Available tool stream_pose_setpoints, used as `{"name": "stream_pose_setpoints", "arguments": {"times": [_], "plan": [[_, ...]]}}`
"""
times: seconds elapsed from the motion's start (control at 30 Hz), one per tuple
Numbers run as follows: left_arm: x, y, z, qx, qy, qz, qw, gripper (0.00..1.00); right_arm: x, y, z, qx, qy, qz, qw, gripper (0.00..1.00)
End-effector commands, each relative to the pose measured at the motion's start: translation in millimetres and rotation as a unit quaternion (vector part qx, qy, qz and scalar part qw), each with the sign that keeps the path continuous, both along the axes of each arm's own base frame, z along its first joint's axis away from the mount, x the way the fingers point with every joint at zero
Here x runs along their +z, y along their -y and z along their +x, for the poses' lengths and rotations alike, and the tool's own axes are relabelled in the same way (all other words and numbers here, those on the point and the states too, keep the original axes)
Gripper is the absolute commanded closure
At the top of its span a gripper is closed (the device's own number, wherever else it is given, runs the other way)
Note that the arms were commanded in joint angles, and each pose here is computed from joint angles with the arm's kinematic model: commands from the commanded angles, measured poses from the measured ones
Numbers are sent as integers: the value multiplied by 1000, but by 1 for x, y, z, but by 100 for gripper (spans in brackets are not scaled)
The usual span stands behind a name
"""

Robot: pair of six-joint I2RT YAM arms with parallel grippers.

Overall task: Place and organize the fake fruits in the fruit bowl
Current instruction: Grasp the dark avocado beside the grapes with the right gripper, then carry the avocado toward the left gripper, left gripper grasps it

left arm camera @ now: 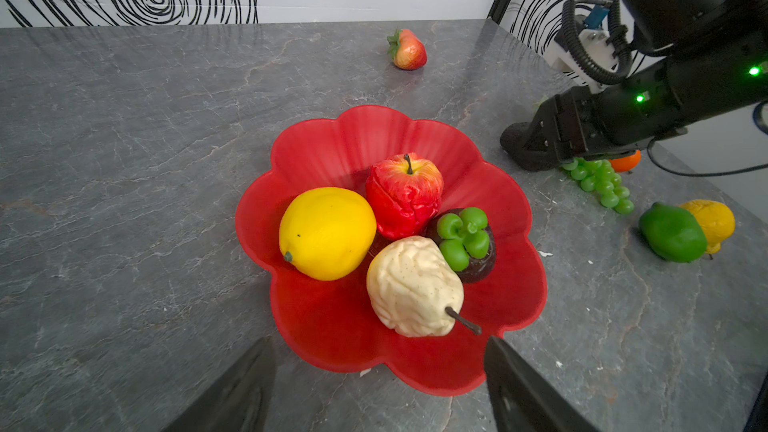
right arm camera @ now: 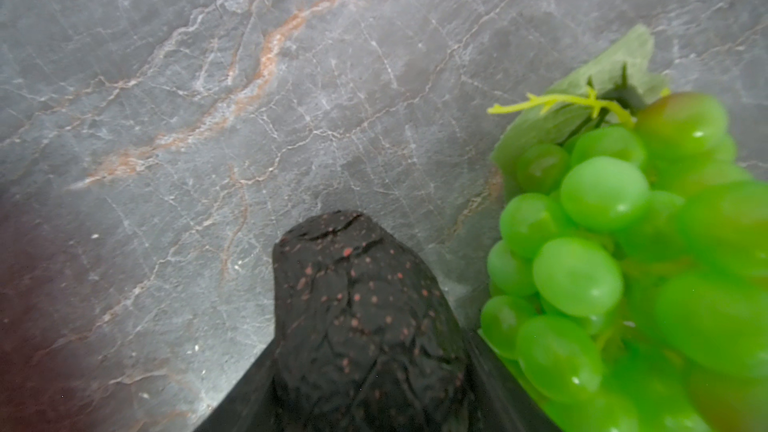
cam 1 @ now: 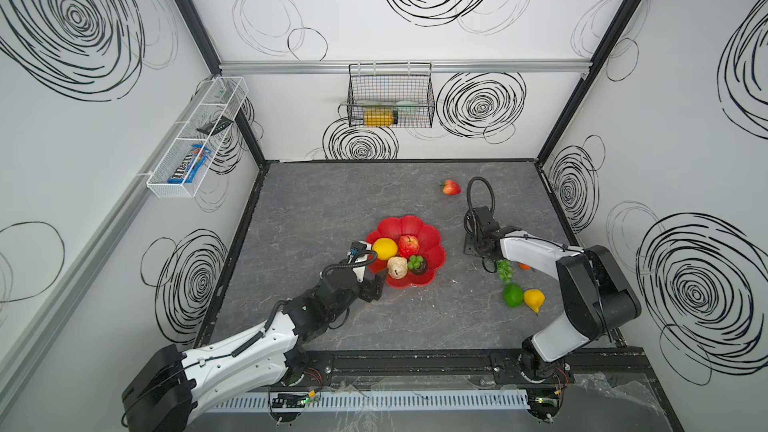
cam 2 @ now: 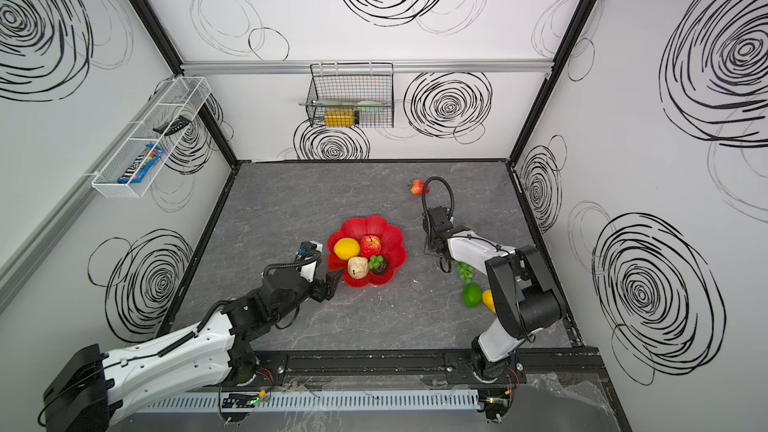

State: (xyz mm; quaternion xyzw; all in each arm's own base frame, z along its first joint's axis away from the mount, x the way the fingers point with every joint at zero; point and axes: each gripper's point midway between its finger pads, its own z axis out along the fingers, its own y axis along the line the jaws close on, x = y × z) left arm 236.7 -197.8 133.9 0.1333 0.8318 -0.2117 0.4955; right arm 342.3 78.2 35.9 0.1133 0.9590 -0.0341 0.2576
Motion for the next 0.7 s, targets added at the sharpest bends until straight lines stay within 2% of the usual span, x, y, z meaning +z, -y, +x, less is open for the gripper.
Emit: {"name": "stream_pose_setpoints", "arguments": {"times": [0.0,0.2,0.33,0.47,0.67], "plan": [[5,2,2,-3,13,-12,1000,18,13,-5,6,10,24,5,1000,39],[8,2,1,-5,19,-19,1000,18,36,-32,-7,64,43,49,996,39],[11,5,-1,-15,26,-33,999,18,57,-57,-22,120,61,89,987,39],[18,10,-5,-37,32,-61,997,18,83,-94,-43,218,101,138,961,40],[41,23,-13,-84,13,-167,982,18,115,-129,-76,311,152,196,917,40]]}}
